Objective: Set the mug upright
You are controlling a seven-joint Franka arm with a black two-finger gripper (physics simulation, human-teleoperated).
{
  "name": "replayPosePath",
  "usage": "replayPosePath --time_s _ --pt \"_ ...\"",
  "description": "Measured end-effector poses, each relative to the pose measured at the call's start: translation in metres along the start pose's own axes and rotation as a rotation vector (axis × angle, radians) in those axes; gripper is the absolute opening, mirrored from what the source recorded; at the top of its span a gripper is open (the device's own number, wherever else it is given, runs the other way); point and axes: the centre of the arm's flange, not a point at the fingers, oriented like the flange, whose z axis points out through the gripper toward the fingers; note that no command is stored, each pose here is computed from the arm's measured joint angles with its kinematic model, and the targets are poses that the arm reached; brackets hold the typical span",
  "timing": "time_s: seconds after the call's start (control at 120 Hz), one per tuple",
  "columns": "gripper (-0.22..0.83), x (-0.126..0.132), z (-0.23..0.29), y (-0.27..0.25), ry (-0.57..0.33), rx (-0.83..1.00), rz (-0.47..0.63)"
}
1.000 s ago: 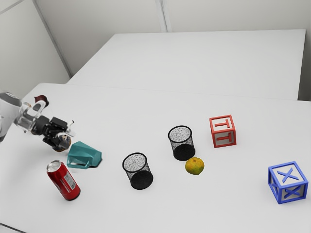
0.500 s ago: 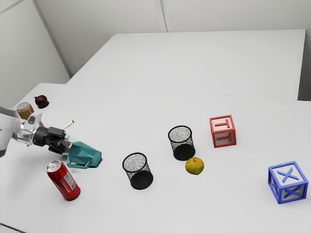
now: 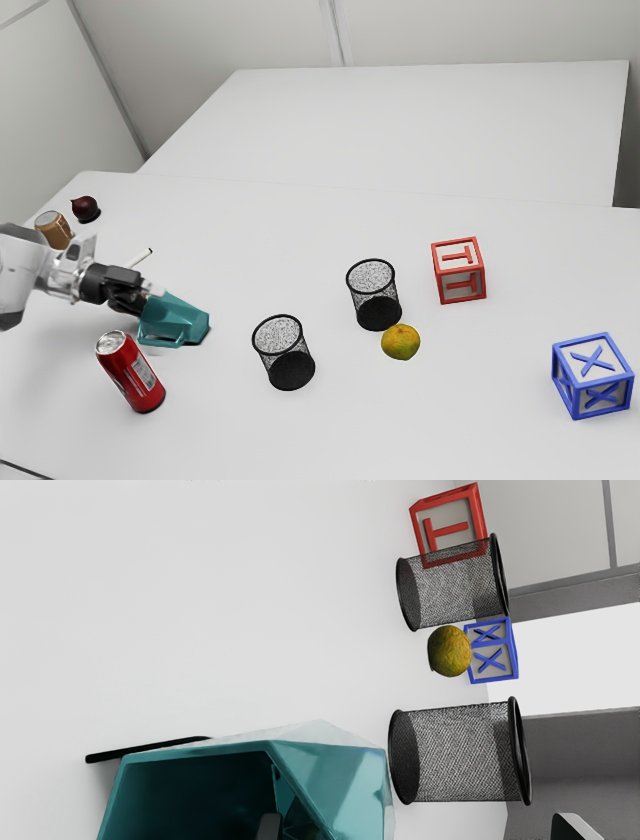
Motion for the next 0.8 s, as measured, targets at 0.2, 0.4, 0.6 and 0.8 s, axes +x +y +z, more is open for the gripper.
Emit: replayPosePath --time_s 0.2,0.4,0.6,0.8 --pt "0.42 -0.006 0.012 -0.003 0.006 -0.020 0.001" --pt "0.02 -0.005 0.011 -0.002 0.017 -0.023 0.009" --pt "-0.11 -0.003 0.010 0.000 0.028 -0.027 0.016" --pt "-0.14 0.007 0.006 0.013 0.033 -0.022 0.045"
